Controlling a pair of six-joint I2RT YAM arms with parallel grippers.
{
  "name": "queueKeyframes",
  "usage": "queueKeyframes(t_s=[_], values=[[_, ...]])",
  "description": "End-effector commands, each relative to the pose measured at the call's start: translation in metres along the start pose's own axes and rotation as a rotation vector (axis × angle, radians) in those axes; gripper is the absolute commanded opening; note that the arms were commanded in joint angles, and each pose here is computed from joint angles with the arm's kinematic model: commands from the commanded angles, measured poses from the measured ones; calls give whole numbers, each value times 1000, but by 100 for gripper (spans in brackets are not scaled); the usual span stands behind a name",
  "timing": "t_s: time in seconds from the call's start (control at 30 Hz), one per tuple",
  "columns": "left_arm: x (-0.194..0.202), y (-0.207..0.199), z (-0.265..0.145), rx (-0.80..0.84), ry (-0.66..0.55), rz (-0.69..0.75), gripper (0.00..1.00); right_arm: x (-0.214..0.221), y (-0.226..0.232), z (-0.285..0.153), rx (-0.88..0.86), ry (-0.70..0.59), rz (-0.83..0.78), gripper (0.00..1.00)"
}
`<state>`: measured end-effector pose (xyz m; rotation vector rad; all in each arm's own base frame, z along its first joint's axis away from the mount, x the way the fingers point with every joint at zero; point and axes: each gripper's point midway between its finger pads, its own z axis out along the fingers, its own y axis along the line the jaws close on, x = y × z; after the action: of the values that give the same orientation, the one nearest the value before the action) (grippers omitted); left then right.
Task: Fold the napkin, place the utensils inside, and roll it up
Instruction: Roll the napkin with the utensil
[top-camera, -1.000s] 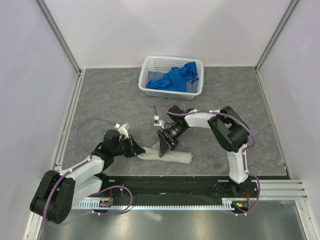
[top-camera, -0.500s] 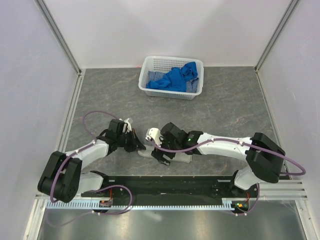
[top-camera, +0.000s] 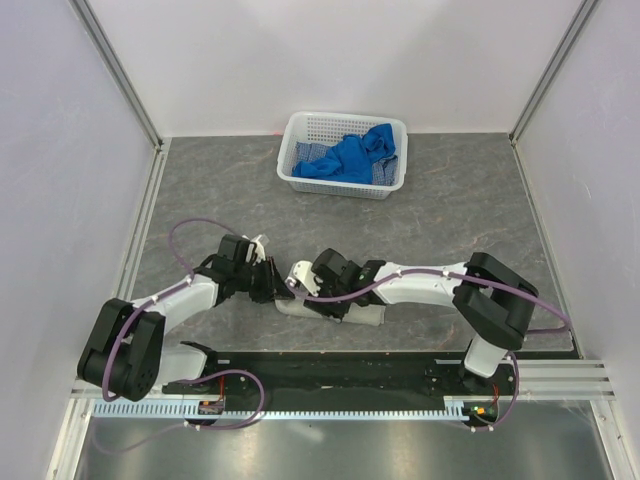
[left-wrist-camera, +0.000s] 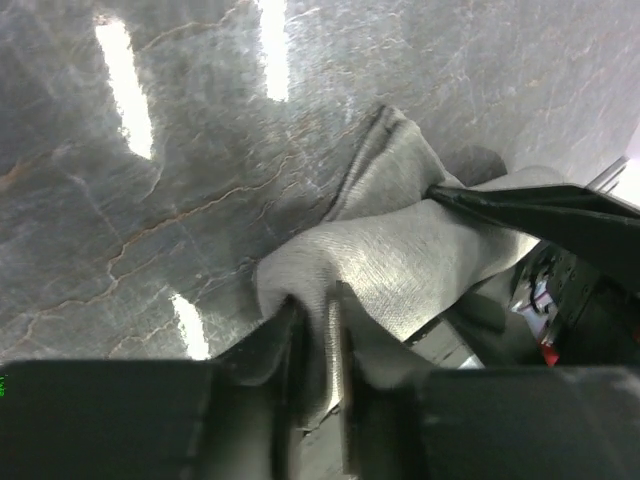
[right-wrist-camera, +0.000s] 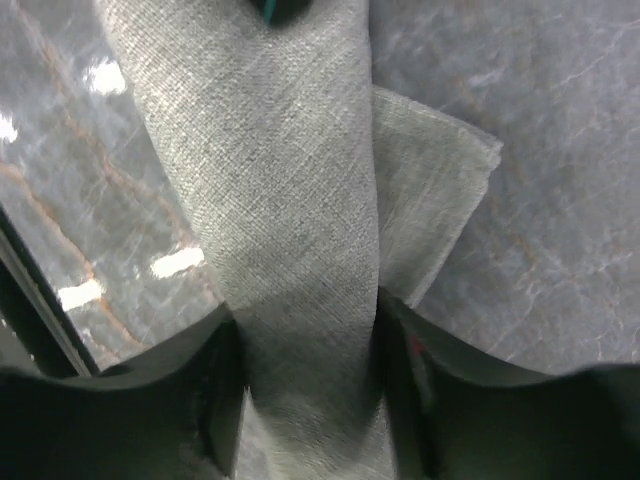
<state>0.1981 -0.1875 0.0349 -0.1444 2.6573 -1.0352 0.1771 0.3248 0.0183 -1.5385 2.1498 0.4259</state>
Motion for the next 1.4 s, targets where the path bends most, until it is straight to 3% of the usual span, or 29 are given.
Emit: queueKeyframes(t_s=[0.0,0.03,0.13,0.4,0.63,1.07,1.17,1.23,1.37], values=[[-19,-21,-10,55,-49,84,42,4,-3,7,-104,43,82,48],[-21,-21,-12,47,-67,89,57,2,1,6,-149,41,99,46],[-30,-16,-22,-9,-141,113,68,9,18,5,-333,79,198,41],[-25,3,-37,-81,-256,102,72,-2,44,-9,-807,44,468,38],[-9,14,-31,-90,-211,74,71,-1,39,-1,-954,44,598,38],[16,5,-11,105,-164,25,51,6,13,18,-947,51,711,42],[17,10,-7,91,-164,20,41,5,8,20,-900,58,713,49],[14,15,-6,61,-168,14,26,-1,2,16,-856,42,693,52],[13,24,-2,-2,-143,-13,10,-3,-14,6,-658,33,655,68]])
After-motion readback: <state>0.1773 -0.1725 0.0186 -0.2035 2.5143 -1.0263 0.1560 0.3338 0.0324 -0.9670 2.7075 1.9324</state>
